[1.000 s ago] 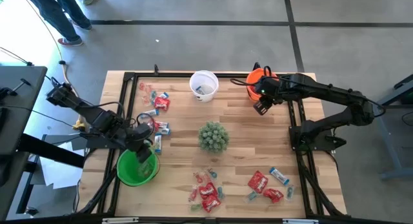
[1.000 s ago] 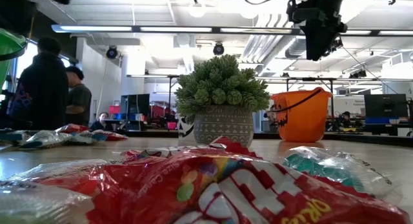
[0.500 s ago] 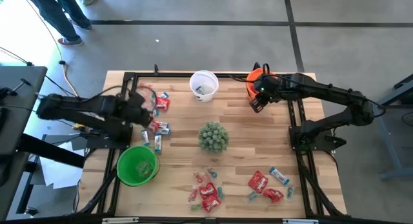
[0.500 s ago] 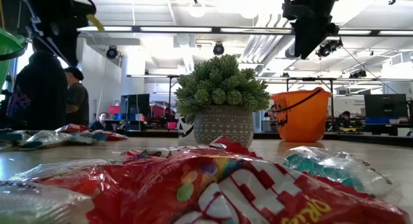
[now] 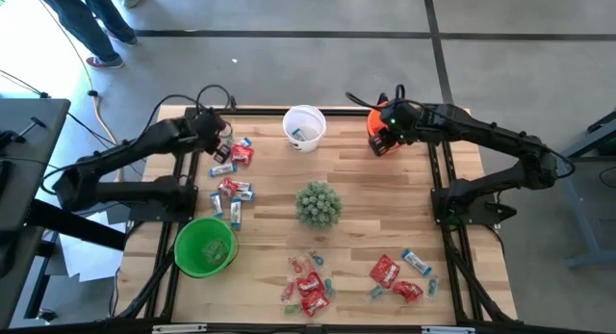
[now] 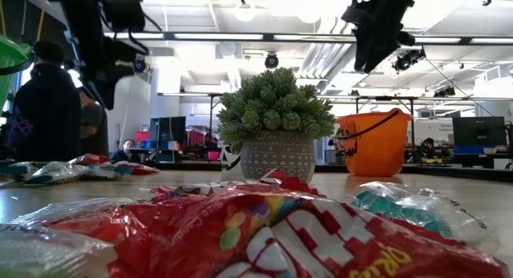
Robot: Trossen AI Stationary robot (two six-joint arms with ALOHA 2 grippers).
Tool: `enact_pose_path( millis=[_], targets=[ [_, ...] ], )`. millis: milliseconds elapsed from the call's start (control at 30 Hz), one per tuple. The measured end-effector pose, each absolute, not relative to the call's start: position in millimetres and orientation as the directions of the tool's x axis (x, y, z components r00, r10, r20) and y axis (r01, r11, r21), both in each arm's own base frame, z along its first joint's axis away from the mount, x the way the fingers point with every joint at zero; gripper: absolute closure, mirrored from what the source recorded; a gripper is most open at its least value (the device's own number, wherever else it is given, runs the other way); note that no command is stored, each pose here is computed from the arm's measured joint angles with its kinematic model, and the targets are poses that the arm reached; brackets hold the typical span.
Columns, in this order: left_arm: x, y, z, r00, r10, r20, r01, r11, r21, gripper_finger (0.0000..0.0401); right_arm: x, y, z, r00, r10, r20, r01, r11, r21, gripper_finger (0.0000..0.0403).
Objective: Sort candy
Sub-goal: Put the orange gummy into the green bucket
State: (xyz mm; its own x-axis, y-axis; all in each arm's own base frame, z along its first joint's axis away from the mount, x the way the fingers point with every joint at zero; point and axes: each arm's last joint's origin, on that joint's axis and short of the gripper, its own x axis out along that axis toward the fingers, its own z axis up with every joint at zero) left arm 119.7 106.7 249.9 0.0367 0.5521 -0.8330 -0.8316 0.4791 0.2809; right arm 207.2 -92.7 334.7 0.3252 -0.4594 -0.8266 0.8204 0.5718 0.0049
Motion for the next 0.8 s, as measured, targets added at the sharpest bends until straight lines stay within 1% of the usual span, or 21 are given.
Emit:
enact_pose_path(
  millis=[133, 267, 367, 533, 700, 800],
  targets=[
    [118, 129, 241, -0.013, 0.546, -0.837, -0.839, 0.45, 0.307, 0.0321, 206, -95, 335, 0.331, -0.444, -0.833, 0.821, 0.571, 0.022, 0.0258],
    [119, 150, 231, 0.001, 0.507, -0.862, -0.849, 0.456, 0.267, 0.0321, 206, -96, 334, 0.332, -0.438, -0.835, 0.821, 0.571, 0.027, 0.0258],
    [120, 161, 223, -0.022, 0.489, -0.872, -0.854, 0.445, 0.271, 0.0321, 205, -95, 334, 0.328, -0.436, -0.838, 0.82, 0.571, 0.024, 0.0258],
    [126, 167, 214, -0.066, 0.471, -0.88, -0.859, 0.421, 0.29, 0.0321, 205, -95, 334, 0.327, -0.435, -0.839, 0.82, 0.572, 0.023, 0.0258],
    [131, 172, 204, -0.096, 0.448, -0.889, -0.884, 0.373, 0.283, 0.032, 205, -95, 334, 0.327, -0.435, -0.839, 0.817, 0.576, 0.02, 0.0258],
    [136, 177, 198, -0.086, 0.448, -0.89, -0.901, 0.346, 0.261, 0.0317, 205, -95, 334, 0.327, -0.435, -0.839, 0.816, 0.577, 0.019, 0.0258]
  ],
)
